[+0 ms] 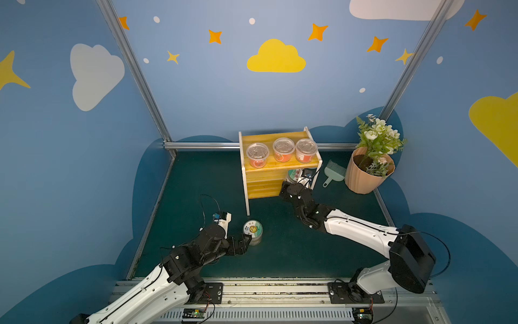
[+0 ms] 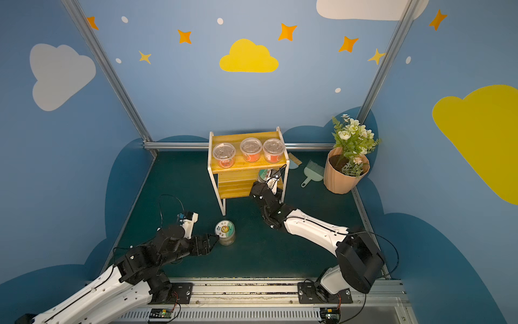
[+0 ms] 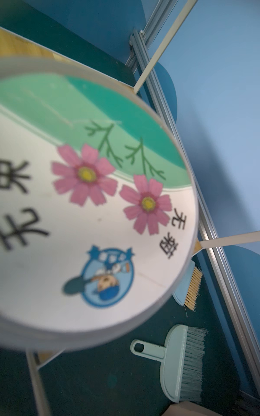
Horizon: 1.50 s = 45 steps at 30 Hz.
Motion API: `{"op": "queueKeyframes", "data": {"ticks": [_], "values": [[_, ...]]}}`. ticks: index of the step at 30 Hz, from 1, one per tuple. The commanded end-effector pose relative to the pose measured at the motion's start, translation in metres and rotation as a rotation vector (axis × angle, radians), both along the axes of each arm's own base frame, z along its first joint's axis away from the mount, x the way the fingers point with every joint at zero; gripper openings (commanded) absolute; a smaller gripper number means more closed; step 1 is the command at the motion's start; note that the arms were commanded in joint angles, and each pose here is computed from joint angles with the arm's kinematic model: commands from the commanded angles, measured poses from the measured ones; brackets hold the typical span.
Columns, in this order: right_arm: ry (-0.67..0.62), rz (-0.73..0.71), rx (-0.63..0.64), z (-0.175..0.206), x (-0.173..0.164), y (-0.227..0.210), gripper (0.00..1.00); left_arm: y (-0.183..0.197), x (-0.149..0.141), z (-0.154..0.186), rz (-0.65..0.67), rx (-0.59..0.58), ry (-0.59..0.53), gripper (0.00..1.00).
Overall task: Place the seed container on the shelf
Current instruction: Place the seed jar on the shelf.
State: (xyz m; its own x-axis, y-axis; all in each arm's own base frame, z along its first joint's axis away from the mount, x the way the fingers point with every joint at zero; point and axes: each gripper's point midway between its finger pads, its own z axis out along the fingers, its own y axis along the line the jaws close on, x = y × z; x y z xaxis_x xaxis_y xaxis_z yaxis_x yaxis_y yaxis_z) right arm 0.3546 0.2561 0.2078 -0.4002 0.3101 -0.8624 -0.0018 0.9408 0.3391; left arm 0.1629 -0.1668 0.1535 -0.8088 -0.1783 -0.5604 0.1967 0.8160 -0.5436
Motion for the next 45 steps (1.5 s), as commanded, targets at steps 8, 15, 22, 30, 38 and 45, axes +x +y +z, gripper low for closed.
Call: {"op": "queueKeyframes", "data": {"ticks": [8, 15, 22, 30, 38, 45], "values": [[0.009, 0.041, 0.001, 0.001, 0.01, 0.022, 0.95, 0.007, -0.005, -0.009, 0.009, 0.011, 0.012, 1.0], [0.062, 0.034, -0.027, -0.009, 0.0, 0.019, 0.98, 0.013, -0.007, -0.008, 0.027, 0.002, 0.007, 1.0], [0.066, 0.015, -0.022, -0.005, -0.015, 0.011, 0.98, 0.014, -0.008, -0.005, 0.028, -0.001, 0.0, 1.0], [0.121, -0.032, -0.019, -0.016, -0.029, -0.003, 0.98, 0.016, -0.008, -0.003, 0.031, -0.004, -0.005, 1.0], [0.129, 0.007, 0.024, -0.025, -0.049, -0.003, 0.96, 0.015, -0.01, -0.003, 0.031, -0.013, 0.004, 1.0], [0.042, 0.059, 0.059, -0.011, -0.054, -0.002, 0.64, 0.005, -0.009, -0.008, 0.011, -0.045, 0.025, 1.0]]}}
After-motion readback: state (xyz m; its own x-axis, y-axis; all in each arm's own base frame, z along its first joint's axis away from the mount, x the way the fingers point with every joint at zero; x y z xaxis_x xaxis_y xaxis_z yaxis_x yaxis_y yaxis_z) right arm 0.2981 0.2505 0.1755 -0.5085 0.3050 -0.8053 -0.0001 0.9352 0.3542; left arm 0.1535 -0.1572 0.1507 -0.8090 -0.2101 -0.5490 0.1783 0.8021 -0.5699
